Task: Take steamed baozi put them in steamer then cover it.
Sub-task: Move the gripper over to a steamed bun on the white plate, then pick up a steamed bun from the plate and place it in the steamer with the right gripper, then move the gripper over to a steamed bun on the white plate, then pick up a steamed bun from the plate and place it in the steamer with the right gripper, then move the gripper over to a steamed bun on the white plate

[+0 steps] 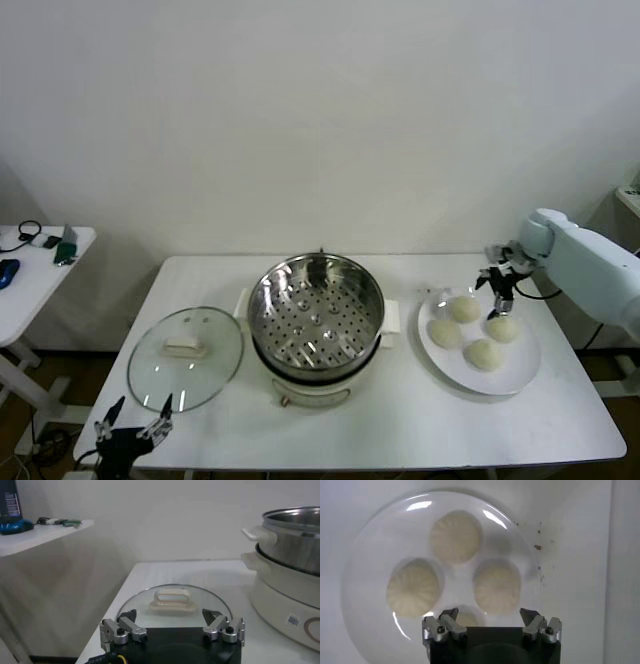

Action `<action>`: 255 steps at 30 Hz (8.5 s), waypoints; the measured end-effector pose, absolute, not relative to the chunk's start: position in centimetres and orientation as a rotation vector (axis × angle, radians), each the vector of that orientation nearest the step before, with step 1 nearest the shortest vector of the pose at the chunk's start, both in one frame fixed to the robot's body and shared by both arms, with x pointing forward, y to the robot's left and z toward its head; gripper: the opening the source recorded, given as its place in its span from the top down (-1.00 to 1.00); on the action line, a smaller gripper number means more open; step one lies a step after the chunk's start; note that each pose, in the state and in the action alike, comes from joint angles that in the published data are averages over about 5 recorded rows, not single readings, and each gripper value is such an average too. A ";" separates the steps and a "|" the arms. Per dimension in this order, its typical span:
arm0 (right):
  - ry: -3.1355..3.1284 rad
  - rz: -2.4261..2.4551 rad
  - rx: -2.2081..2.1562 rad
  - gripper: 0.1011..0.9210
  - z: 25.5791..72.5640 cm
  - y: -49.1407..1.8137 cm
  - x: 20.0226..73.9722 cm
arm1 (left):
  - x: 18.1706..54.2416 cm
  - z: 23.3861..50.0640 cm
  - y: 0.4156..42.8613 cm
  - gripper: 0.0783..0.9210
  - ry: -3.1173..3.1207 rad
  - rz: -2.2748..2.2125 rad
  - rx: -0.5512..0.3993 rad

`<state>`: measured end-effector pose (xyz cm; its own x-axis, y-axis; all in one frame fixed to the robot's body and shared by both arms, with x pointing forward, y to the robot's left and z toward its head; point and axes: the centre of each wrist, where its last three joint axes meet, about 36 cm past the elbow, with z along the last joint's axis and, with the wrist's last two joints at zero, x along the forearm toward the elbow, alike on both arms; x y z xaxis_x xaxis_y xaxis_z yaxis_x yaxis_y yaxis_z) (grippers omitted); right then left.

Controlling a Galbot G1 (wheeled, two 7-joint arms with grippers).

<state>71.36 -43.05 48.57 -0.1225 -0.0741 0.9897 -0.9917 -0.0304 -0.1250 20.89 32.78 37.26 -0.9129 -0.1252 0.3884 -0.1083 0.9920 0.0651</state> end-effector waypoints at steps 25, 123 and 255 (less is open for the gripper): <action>-1.353 1.299 1.190 -0.38 46.3 -41.7 72.6 | 20.7 37.2 32.7 -0.77 -2.726 -0.056 0.167; -1.212 1.552 1.483 -0.76 68.3 -31.0 65.9 | 22.0 38.8 31.6 -0.77 -2.766 -0.042 0.176; -1.287 1.404 1.646 -0.76 66.3 -10.5 67.7 | 20.8 40.7 30.6 -0.77 -2.804 -0.027 0.217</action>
<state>67.66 -10.53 66.35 -0.0370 -0.2792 0.9595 -0.9316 -0.3378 -0.1342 20.80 30.62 40.74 -0.9347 -0.1528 0.3210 -0.1467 0.9882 0.0433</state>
